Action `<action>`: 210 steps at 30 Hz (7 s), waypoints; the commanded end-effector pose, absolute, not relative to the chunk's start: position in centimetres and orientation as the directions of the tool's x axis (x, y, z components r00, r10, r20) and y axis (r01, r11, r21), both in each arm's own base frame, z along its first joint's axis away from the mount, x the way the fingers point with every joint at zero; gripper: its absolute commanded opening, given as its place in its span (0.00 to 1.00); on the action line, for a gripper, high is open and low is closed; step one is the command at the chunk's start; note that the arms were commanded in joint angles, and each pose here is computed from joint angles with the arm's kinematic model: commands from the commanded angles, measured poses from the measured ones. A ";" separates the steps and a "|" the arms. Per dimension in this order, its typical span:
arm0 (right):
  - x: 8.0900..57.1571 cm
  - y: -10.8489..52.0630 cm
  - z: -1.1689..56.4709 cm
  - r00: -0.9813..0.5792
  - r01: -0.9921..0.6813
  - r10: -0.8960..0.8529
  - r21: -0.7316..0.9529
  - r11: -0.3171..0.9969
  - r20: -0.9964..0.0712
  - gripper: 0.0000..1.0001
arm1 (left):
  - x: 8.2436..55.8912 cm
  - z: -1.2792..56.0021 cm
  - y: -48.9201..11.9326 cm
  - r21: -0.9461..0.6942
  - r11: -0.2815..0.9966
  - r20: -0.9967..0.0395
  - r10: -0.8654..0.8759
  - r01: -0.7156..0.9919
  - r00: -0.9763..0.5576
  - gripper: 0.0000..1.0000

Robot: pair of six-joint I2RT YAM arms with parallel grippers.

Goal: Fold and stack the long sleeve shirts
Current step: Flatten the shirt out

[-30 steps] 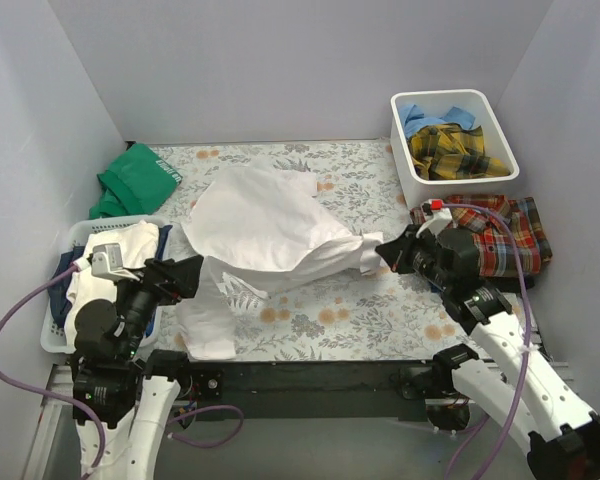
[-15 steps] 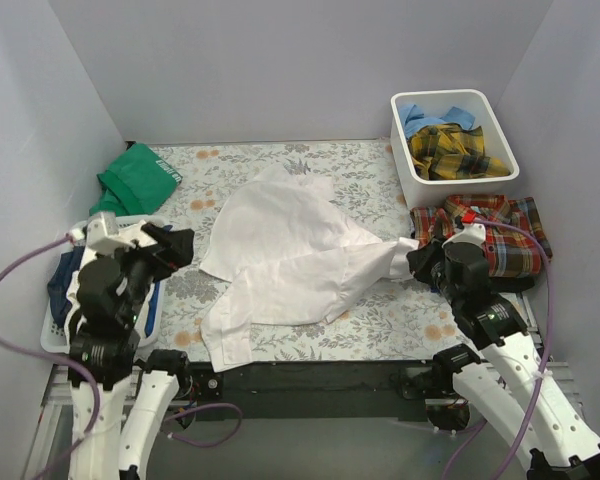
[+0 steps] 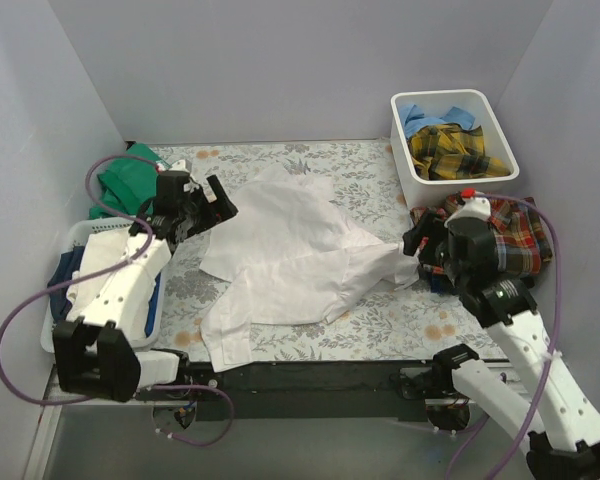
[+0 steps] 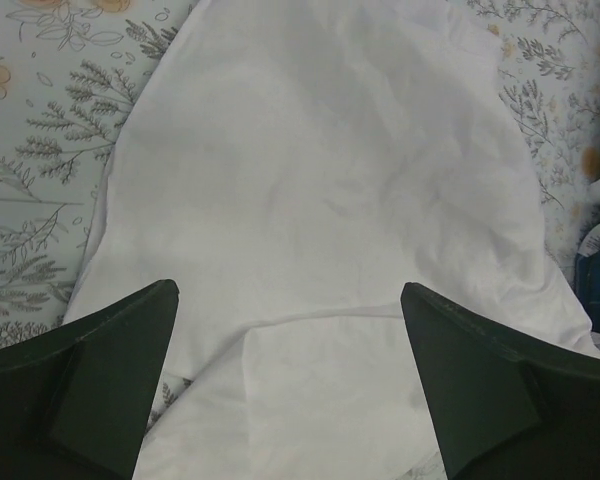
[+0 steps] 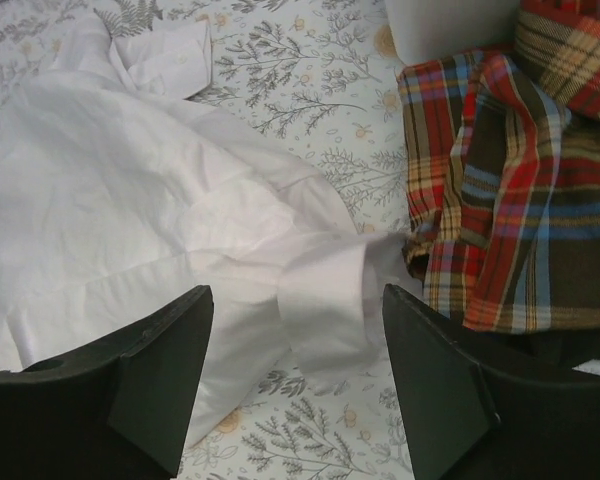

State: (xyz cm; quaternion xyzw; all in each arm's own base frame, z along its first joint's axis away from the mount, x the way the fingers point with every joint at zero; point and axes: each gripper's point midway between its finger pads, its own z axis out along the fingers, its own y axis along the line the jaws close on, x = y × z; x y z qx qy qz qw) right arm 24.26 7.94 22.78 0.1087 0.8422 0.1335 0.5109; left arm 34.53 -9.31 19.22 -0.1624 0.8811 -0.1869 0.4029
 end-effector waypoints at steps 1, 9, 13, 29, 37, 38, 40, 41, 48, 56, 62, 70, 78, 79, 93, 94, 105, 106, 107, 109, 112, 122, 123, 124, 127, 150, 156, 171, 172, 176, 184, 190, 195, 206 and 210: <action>29.0 10.2 24.9 -0.476 -0.078 0.137 0.197 0.977 -0.869 0.76 | 39.1 20.4 -11.2 -0.443 0.896 -0.693 -0.363 -0.028 -0.623 0.96; 34.5 15.9 20.1 -0.697 -0.195 0.008 0.200 0.960 -0.717 0.75 | 43.4 12.6 -13.7 -0.375 0.916 -0.499 -0.329 -0.142 -0.802 0.91; 32.2 17.7 16.2 -0.795 -0.260 -0.042 0.277 0.925 -0.605 0.74 | 41.5 9.3 -13.6 -0.349 0.919 -0.429 -0.330 -0.183 -0.841 0.90; 18.5 17.0 8.6 -0.925 -0.340 -0.233 0.385 0.858 -0.300 0.67 | 28.0 1.6 -12.3 -0.265 0.852 -0.061 -0.482 -0.451 -0.874 0.79; 11.2 14.9 5.7 -0.964 -0.263 -0.254 0.441 0.858 -0.080 0.67 | 25.1 3.0 -10.8 -0.212 0.846 -0.059 -0.510 -0.489 -0.858 0.73; 10.5 14.8 5.4 -0.970 -0.235 -0.237 0.448 0.863 -0.054 0.67 | 25.1 3.3 -10.7 -0.207 0.849 -0.070 -0.509 -0.487 -0.858 0.72; 10.0 14.5 6.0 -0.974 -0.214 -0.225 0.439 0.873 -0.028 0.67 | 25.0 4.8 -10.2 -0.202 0.850 -0.103 -0.512 -0.486 -0.853 0.70; 10.3 14.4 6.4 -0.976 -0.209 -0.213 0.429 0.879 -0.039 0.67 | 25.1 5.5 -10.0 -0.203 0.848 -0.119 -0.517 -0.489 -0.848 0.69; 16.6 14.3 12.5 -0.930 -0.259 -0.145 0.324 0.910 -0.336 0.67 | 28.9 13.5 -8.0 -0.225 0.855 -0.363 -0.518 -0.466 -0.775 0.60; 25.4 14.8 16.1 -0.839 -0.241 -0.095 0.208 0.948 -0.536 0.73 | 40.1 16.9 -11.3 -0.323 0.917 -0.524 -0.380 -0.235 -0.762 0.80; 28.8 17.3 15.1 -0.850 -0.278 -0.122 0.241 0.930 -0.513 0.71 | 49.2 14.1 -15.9 -0.393 0.915 -0.518 -0.301 -0.089 -0.801 0.82; 29.1 17.1 14.2 -0.851 -0.264 -0.114 0.231 0.936 -0.514 0.71 | 56.6 12.7 -20.2 -0.472 0.882 -0.534 -0.300 -0.016 -0.790 0.84; 29.4 16.6 14.3 -0.848 -0.234 -0.090 0.216 0.948 -0.523 0.71 | 56.2 5.8 -20.4 -0.290 0.957 -0.528 -0.183 -0.026 -0.829 0.87; 29.5 16.7 14.3 -0.847 -0.235 -0.091 0.215 0.948 -0.523 0.71 | 55.7 5.2 -21.0 -0.254 0.967 -0.531 -0.147 -0.008 -0.834 0.88; 30.3 15.8 14.2 -0.839 -0.229 -0.108 0.166 0.959 -0.533 0.71 | 53.0 -3.0 -15.8 0.207 0.974 -0.455 0.017 -0.087 -0.890 0.00; 30.4 15.7 14.3 -0.837 -0.226 -0.106 0.163 0.960 -0.536 0.71 | 53.0 -2.9 -15.5 0.225 0.970 -0.456 0.025 -0.088 -0.890 0.00; 34.4 13.0 14.0 -0.844 -0.071 0.039 0.184 0.980 -0.534 0.69 | 50.1 7.3 -9.3 0.203 0.961 -0.544 -0.050 -0.190 -0.838 0.00; 35.1 13.1 12.7 -0.863 -0.069 0.031 0.177 0.982 -0.505 0.68 | 49.3 9.2 -9.9 0.147 0.975 -0.563 -0.058 -0.169 -0.824 0.00; 36.6 13.7 13.7 -0.850 -0.084 0.030 0.191 0.978 -0.526 0.66 | 48.8 9.3 -10.3 0.122 0.981 -0.567 -0.057 -0.152 -0.822 0.00; 38.3 14.5 11.6 -0.874 -0.126 -0.026 0.174 0.977 -0.485 0.65 | 46.0 8.2 -10.6 0.090 0.990 -0.523 -0.048 -0.112 -0.851 0.00; 40.7 16.4 10.1 -0.896 -0.197 -0.097 0.193 0.961 -0.433 0.58 | 43.8 6.2 -10.5 0.076 0.992 -0.482 -0.054 -0.103 -0.875 0.00; 40.9 19.8 5.5 -0.910 -0.306 -0.223 0.203 0.930 -0.351 0.60 | 43.2 4.9 -11.1 0.048 0.991 -0.438 -0.090 -0.124 -0.894 0.00; 40.5 20.4 5.3 -0.905 -0.326 -0.246 0.197 0.925 -0.347 0.61 | 43.1 4.8 -11.0 0.051 0.991 -0.438 -0.091 -0.126 -0.894 0.00; 39.9 20.5 5.0 -0.904 -0.337 -0.261 0.189 0.922 -0.338 0.62 | 43.2 4.9 -10.9 0.054 0.990 -0.439 -0.091 -0.128 -0.894 0.00; 39.0 20.9 4.1 -0.892 -0.370 -0.315 0.121 0.921 -0.324 0.66 | 43.3 4.6 -10.9 0.057 0.991 -0.434 -0.086 -0.123 -0.897 0.00; 42.1 16.5 7.4 -0.907 -0.173 -0.216 -0.146 0.974 -0.362 0.01 | 44.1 10.1 -8.9 0.103 0.977 -0.548 -0.099 -0.184 -0.831 0.00; 43.7 15.6 16.3 -0.801 -0.087 -0.126 -0.094 0.992 -0.585 0.01 | 45.5 16.8 -6.5 0.057 0.956 -0.680 -0.175 -0.289 -0.712 0.00; 48.6 18.1 24.6 -0.610 -0.097 0.015 0.093 0.991 -0.792 0.07 | 50.1 23.2 -2.2 -0.047 0.898 -0.823 -0.283 -0.438 -0.492 0.00; 49.2 18.0 24.9 -0.605 -0.077 0.039 0.107 0.991 -0.795 0.11 | 50.7 22.9 -1.9 -0.053 0.887 -0.824 -0.299 -0.459 -0.482 0.00; 50.8 17.2 22.3 -0.653 0.037 0.168 0.191 0.981 -0.739 0.71 | 54.0 19.0 -0.9 -0.110 0.846 -0.776 -0.401 -0.522 -0.487 0.57; 48.5 16.8 22.8 -0.681 -0.063 0.071 0.155 0.986 -0.728 0.91 | 54.4 19.4 -3.0 -0.205 0.892 -0.729 -0.414 -0.403 -0.545 0.79; 40.5 18.1 16.2 -0.816 -0.198 -0.067 0.169 0.965 -0.574 0.99 | 48.8 18.9 -7.5 -0.256 0.938 -0.687 -0.347 -0.233 -0.638 0.80; 35.4 21.2 13.7 -0.840 -0.327 -0.189 0.197 0.924 -0.509 0.99 | 42.4 14.7 -11.8 -0.296 0.942 -0.579 -0.308 -0.157 -0.755 0.80; 30.0 21.9 8.4 -0.886 -0.351 -0.270 0.165 0.922 -0.377 0.88 | 30.8 11.8 -12.5 -0.204 0.966 -0.470 -0.240 -0.160 -0.849 0.79; 29.1 20.2 5.6 -0.908 -0.325 -0.282 0.096 0.941 -0.311 0.86 | 28.6 11.7 -13.0 -0.251 0.954 -0.450 -0.265 -0.164 -0.853 0.79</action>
